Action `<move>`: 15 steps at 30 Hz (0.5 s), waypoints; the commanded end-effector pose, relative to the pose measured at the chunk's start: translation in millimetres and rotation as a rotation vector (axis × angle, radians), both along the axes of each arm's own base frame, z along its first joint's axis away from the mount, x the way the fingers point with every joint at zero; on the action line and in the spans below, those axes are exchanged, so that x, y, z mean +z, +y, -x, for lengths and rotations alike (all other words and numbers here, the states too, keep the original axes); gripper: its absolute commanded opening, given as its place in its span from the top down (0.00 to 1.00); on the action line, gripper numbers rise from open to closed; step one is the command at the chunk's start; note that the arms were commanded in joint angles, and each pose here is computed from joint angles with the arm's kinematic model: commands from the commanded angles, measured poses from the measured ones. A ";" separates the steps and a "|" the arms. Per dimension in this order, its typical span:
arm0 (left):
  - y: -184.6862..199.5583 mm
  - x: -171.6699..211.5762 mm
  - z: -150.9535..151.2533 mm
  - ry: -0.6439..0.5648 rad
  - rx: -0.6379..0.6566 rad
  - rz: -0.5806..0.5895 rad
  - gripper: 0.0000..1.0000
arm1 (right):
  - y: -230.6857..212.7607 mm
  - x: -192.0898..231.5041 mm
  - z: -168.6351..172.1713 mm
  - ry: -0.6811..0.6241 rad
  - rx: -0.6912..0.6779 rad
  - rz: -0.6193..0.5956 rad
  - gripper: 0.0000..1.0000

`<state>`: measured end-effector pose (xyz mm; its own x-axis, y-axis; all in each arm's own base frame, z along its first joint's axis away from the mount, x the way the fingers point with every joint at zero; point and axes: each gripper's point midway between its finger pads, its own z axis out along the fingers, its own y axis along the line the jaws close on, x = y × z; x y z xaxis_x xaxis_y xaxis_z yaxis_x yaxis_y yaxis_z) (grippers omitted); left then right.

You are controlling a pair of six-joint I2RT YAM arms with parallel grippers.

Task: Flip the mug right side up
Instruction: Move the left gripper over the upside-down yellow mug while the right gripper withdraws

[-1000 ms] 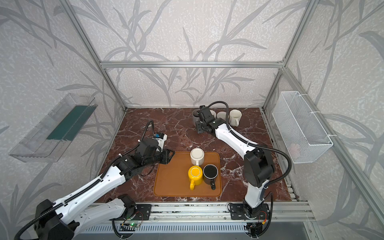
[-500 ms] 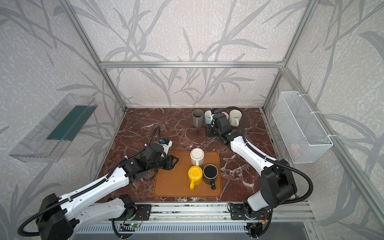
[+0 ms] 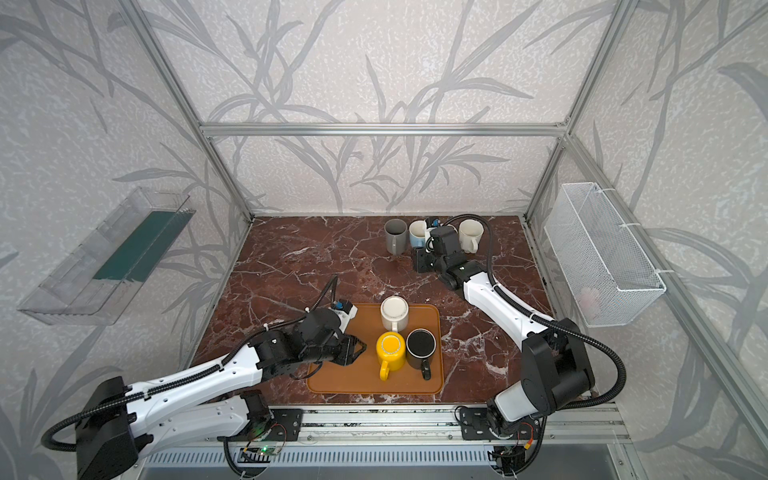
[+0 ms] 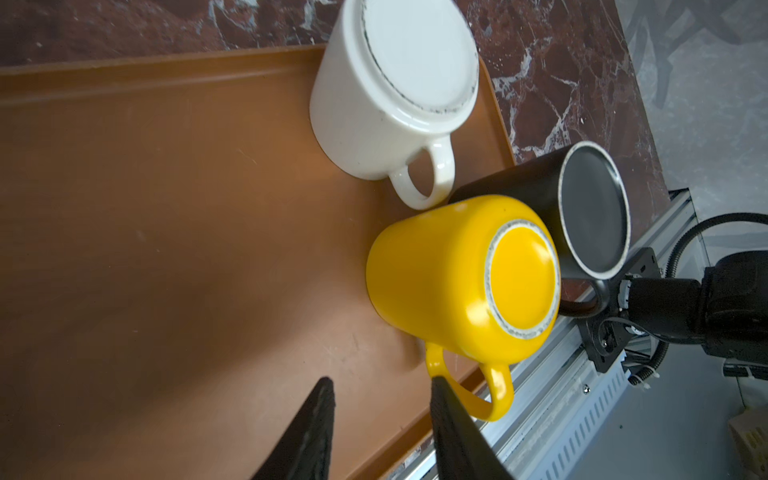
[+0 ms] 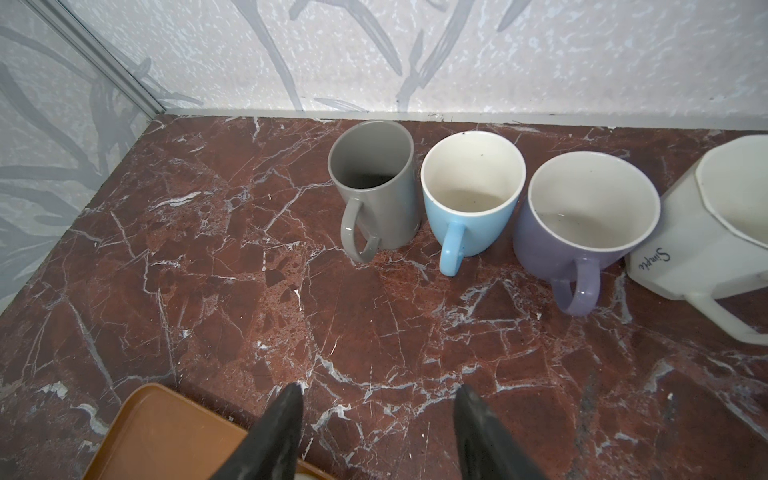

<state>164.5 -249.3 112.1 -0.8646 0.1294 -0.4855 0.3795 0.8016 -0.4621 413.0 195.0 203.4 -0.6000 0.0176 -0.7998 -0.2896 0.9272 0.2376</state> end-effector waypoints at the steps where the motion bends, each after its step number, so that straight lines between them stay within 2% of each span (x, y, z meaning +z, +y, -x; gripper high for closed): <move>1: -12.1 8.4 8.7 -0.002 -0.024 0.042 0.59 | -0.6 10.5 0.0 -0.020 -0.003 -0.026 0.41; 15: -52.5 3.7 33.5 -0.004 -0.116 -0.005 0.59 | -3.8 8.6 3.4 -0.010 -0.010 -0.018 0.41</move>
